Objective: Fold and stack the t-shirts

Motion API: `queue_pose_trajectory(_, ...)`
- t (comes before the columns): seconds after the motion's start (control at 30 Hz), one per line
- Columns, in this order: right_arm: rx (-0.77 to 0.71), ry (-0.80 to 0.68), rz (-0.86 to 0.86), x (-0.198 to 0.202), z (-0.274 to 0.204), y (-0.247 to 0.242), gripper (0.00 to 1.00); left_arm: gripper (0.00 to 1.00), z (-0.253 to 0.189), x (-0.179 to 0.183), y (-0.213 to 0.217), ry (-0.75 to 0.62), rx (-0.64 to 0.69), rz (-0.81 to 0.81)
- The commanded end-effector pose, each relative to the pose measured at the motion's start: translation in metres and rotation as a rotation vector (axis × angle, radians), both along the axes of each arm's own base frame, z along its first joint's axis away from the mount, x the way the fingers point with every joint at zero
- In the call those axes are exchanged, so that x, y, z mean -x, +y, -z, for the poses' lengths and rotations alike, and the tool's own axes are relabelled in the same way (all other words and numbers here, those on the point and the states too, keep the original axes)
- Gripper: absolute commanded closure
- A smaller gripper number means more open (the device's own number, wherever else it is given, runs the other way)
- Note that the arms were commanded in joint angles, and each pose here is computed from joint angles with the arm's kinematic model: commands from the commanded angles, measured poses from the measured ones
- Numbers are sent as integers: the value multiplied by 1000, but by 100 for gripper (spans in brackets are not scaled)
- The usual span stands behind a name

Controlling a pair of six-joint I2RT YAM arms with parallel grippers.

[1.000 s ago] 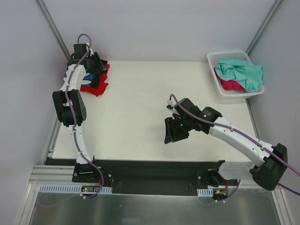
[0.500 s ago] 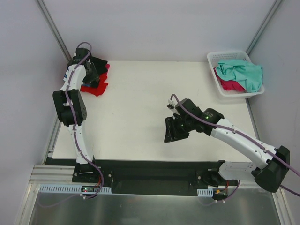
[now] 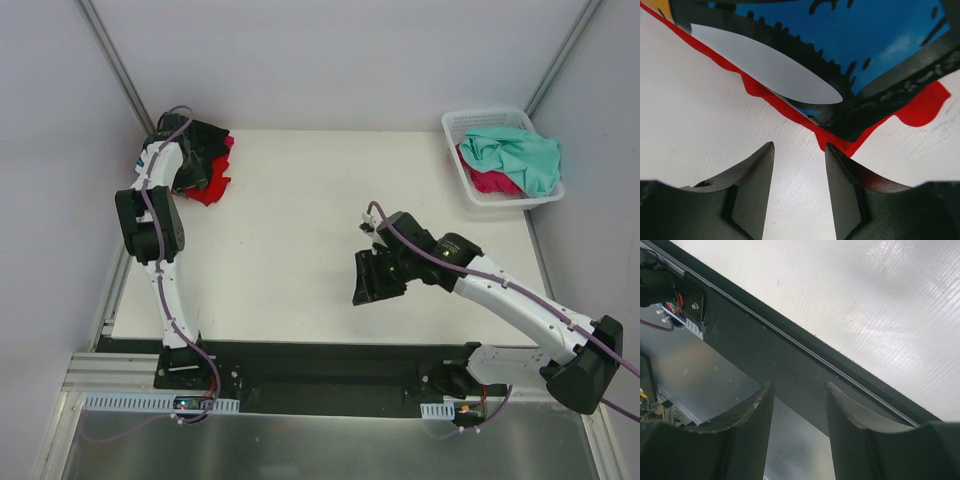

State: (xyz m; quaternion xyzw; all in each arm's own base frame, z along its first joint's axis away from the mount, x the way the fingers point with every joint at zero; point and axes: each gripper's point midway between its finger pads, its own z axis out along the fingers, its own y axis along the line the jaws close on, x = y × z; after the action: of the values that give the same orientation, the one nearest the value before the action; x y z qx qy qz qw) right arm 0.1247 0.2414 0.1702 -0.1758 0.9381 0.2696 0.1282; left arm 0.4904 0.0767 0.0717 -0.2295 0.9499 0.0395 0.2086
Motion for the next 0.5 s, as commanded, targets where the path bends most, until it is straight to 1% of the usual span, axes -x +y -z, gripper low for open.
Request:
queue_pose_trajectory(0.0, 5, -14, 16, 3, -4, -6, 52, 55, 1, 6, 5, 46, 5, -48)
queue_pose_trajectory(0.27, 1, -17, 15, 2, -8, -6, 52, 56, 8, 3, 6, 73, 8, -66)
queue_pose_trajectory(0.47, 10, -27, 16, 4, -10, -10, 52, 56, 14, -20, 1, 39, 46, -37)
